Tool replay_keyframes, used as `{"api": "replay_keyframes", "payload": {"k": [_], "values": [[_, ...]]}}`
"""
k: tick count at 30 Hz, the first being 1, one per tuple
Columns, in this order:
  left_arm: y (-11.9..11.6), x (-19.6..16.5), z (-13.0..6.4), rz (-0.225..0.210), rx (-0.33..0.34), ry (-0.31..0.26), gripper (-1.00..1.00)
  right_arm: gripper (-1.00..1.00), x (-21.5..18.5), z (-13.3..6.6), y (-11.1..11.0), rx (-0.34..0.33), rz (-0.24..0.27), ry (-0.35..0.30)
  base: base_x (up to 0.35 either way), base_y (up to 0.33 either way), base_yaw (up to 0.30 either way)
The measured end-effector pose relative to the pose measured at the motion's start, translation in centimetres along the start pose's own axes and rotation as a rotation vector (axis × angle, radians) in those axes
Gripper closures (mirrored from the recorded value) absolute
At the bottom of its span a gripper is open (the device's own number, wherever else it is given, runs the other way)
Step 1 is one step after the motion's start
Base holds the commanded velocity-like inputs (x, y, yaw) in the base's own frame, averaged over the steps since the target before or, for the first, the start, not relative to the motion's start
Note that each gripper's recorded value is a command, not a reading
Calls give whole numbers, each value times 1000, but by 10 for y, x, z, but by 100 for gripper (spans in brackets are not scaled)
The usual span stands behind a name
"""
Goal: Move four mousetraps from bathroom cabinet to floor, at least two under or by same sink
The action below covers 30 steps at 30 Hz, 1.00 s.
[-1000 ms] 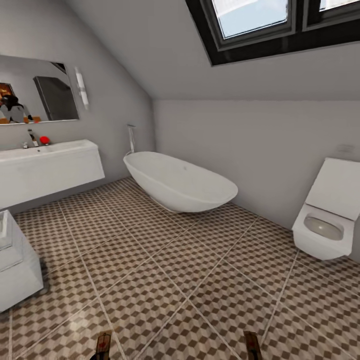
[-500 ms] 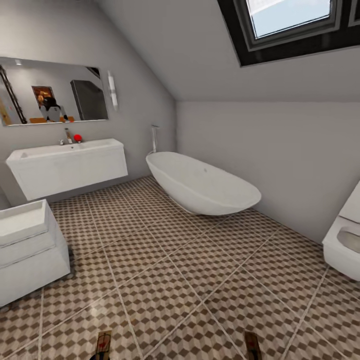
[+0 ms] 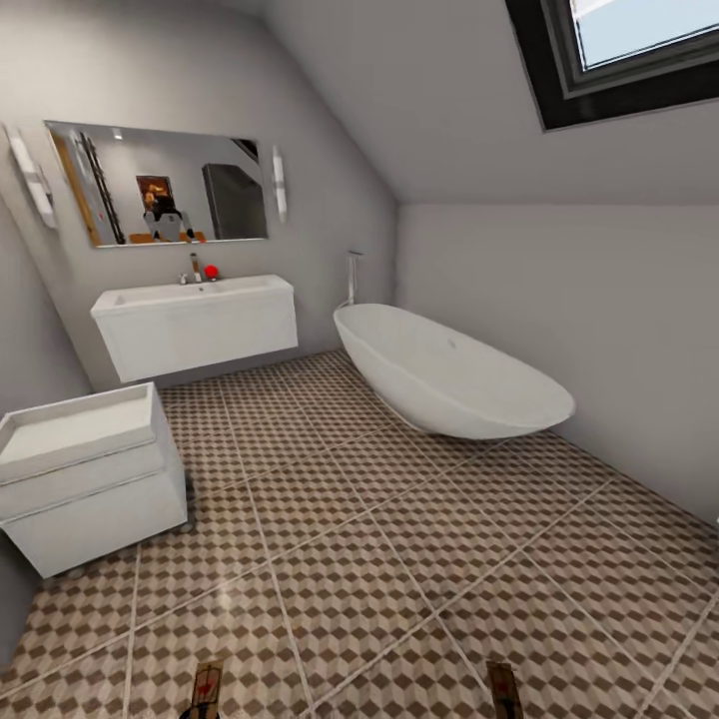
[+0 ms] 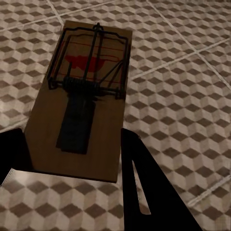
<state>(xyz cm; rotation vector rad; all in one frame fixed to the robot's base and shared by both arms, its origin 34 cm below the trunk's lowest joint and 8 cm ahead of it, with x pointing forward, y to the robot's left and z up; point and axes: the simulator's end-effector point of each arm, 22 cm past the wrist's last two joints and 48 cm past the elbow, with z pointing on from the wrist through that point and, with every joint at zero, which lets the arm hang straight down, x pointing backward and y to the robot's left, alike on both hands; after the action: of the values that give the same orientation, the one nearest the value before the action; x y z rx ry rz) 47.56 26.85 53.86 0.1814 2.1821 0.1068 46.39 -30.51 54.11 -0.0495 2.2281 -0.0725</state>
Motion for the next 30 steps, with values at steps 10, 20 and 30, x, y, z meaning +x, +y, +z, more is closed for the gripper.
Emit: {"api": "replay_keyframes", "payload": {"k": [10, 20, 30], "values": [[0, 0, 0, 0, 0, -1, 100, 100, 0, -1, 0, 1, 0, 0, 130, 0, 215], [0, 0, 0, 0, 0, -1, 100, 100, 0, 0, 0, 1, 1, -2, 324, 0, 9], [0, 0, 0, 0, 1, -1, 100, 100, -1, 0, 0, 0, 0, -2, 329, 0, 20]]}}
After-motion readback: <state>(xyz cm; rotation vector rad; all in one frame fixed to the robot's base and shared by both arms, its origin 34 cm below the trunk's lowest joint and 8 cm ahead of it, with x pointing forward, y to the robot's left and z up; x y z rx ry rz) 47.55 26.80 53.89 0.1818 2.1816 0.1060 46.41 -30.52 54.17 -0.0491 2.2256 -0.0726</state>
